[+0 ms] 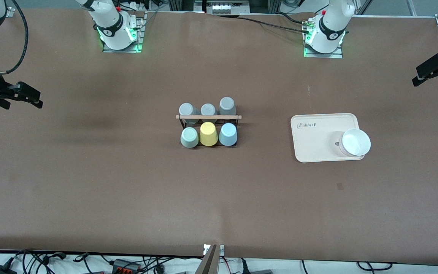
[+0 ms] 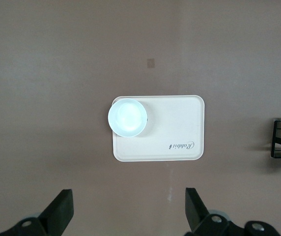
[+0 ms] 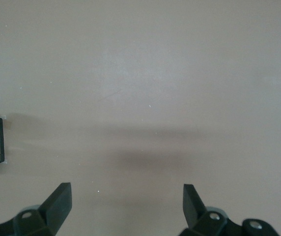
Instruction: Hang scattered cups on rack with three cups
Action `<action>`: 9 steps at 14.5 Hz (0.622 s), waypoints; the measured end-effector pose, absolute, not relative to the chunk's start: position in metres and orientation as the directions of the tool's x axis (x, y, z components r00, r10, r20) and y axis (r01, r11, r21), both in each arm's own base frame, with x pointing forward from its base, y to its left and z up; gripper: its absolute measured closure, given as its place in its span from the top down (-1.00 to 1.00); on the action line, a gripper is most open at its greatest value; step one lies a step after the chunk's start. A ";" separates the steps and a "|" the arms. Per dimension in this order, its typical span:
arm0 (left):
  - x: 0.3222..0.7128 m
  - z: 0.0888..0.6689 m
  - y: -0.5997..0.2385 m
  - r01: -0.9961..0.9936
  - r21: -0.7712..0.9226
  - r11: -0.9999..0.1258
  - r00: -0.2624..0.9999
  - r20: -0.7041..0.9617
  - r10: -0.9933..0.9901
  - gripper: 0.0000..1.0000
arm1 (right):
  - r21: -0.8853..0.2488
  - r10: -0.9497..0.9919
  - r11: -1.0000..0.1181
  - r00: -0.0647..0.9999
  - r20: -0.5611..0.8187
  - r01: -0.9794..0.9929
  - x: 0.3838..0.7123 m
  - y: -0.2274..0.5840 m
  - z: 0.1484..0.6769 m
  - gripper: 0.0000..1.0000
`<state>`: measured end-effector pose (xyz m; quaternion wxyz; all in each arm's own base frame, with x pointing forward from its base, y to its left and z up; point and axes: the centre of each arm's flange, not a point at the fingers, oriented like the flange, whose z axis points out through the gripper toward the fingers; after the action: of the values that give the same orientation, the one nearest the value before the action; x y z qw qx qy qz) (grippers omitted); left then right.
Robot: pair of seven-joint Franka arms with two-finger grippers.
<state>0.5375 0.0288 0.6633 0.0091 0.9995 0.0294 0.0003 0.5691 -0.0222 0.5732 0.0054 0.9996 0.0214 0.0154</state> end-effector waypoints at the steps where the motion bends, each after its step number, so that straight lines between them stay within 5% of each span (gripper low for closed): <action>1: 0.537 0.663 0.029 0.060 0.018 -0.998 0.998 0.000 0.060 1.00 | 0.012 0.045 -0.999 0.999 0.031 0.045 0.569 -0.021 0.573 1.00; 9: 0.537 0.667 0.032 0.065 0.018 -0.998 0.998 0.009 0.065 1.00 | 0.010 0.041 -0.999 0.999 0.017 0.041 0.563 -0.023 0.578 1.00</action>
<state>0.5366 0.0321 0.6672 0.0090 0.9994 0.0324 0.0050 0.5632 -0.0231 0.5781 0.0050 0.9997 0.0203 0.0085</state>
